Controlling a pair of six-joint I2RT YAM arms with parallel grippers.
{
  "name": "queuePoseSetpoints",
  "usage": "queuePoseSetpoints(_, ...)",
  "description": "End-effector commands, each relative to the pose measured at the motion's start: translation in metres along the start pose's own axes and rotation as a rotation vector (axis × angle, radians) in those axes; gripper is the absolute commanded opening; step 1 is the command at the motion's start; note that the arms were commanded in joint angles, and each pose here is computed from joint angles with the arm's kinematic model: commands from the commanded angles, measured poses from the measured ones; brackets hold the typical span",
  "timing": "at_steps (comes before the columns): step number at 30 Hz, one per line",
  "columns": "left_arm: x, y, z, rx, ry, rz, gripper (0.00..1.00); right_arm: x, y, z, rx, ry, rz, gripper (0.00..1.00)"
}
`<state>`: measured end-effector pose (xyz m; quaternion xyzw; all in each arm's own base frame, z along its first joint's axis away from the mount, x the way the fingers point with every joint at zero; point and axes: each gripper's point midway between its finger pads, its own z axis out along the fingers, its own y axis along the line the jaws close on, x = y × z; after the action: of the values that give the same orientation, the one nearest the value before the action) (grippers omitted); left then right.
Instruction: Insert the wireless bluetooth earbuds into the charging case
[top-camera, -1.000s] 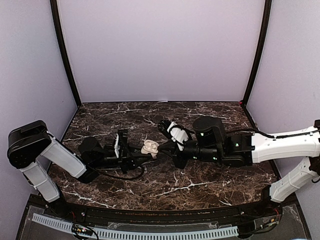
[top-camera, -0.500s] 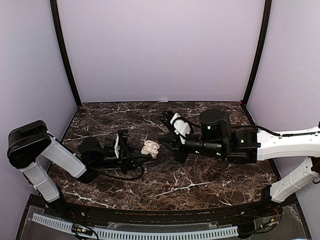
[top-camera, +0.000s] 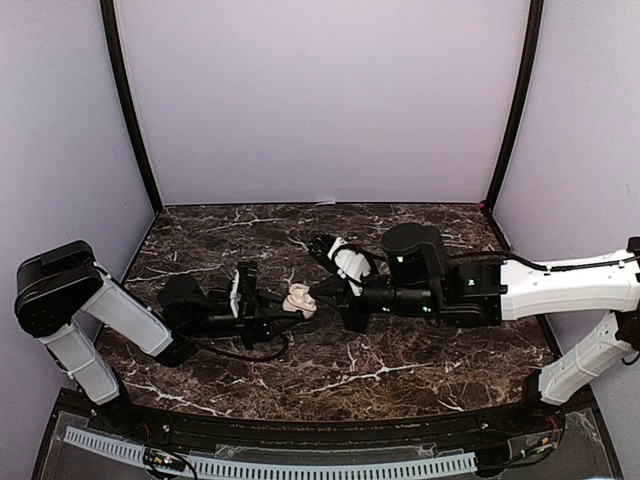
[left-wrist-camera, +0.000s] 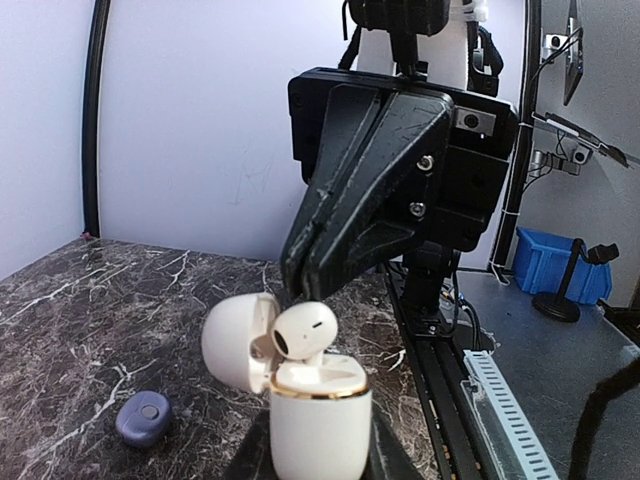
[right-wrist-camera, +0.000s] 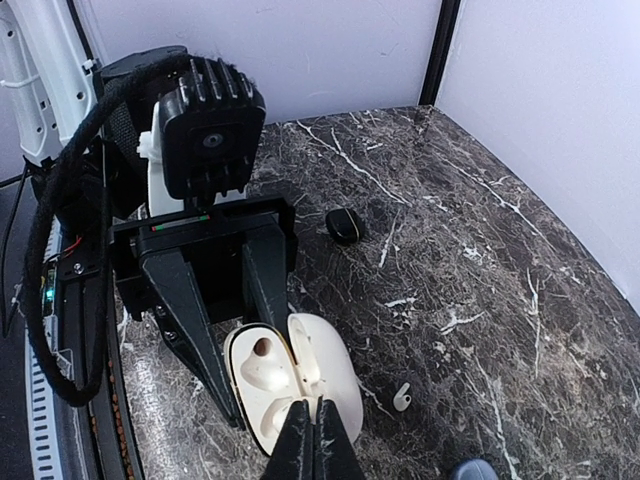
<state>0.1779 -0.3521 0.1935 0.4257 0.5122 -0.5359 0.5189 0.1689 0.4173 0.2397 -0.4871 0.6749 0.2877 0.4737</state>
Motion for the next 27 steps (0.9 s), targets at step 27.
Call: queuePoseSetpoints(27,-0.014,-0.012,-0.001,0.042,-0.009,0.055,0.00,-0.025,-0.019,-0.035,0.095,-0.039,0.221,0.17)
